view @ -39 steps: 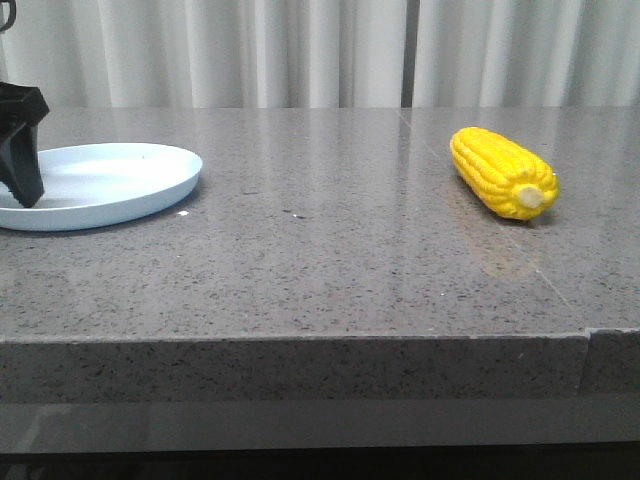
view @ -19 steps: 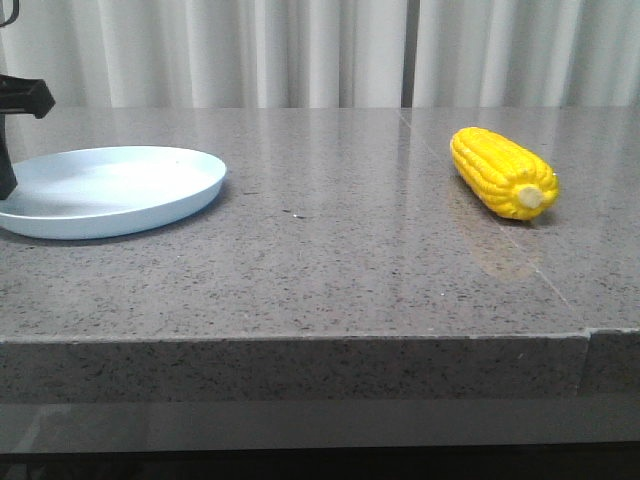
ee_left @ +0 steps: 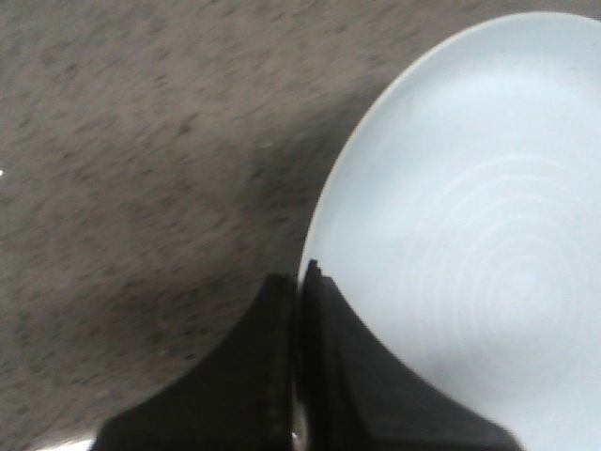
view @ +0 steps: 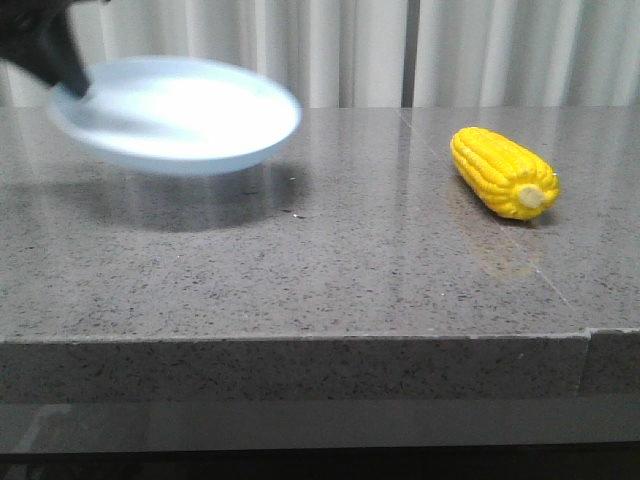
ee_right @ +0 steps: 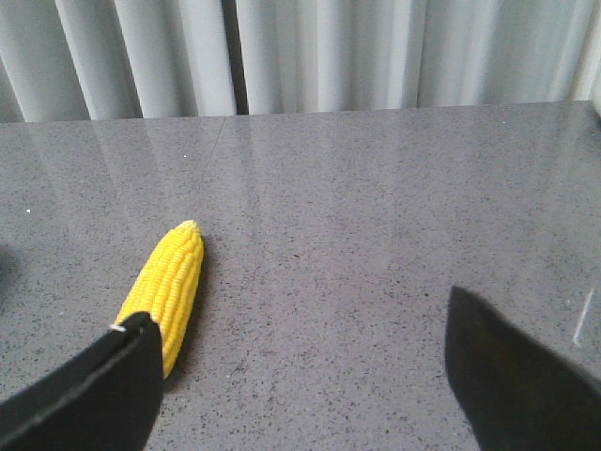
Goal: Place corn on plate with both arms
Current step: 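Drag the plate with the left gripper toward the corn cob, then release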
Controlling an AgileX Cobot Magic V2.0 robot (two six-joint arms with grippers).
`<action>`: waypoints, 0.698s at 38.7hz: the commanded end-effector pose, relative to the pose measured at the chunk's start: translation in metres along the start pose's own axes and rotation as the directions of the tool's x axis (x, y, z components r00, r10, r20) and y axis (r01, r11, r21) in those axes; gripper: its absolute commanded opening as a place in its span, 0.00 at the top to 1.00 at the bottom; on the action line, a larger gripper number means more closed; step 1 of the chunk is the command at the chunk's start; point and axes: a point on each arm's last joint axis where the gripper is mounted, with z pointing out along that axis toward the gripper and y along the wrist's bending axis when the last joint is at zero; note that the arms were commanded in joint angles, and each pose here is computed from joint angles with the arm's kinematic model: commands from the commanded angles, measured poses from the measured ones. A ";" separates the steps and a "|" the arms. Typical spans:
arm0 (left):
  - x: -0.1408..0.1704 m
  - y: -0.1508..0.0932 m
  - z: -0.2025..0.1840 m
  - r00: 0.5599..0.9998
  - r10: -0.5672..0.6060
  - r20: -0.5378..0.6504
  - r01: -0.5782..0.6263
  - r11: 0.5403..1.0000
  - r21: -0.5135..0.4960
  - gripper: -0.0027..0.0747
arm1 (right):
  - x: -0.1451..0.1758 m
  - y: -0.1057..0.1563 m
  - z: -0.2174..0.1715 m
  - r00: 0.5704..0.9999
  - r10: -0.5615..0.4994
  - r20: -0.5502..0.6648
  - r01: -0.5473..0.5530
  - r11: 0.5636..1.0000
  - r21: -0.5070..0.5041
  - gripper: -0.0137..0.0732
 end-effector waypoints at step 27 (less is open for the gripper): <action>-0.008 -0.063 0.041 0.999 0.038 -0.015 -0.035 0.986 0.161 0.62 | -0.018 0.001 -0.002 0.994 -0.002 0.108 0.002 1.000 -0.002 0.11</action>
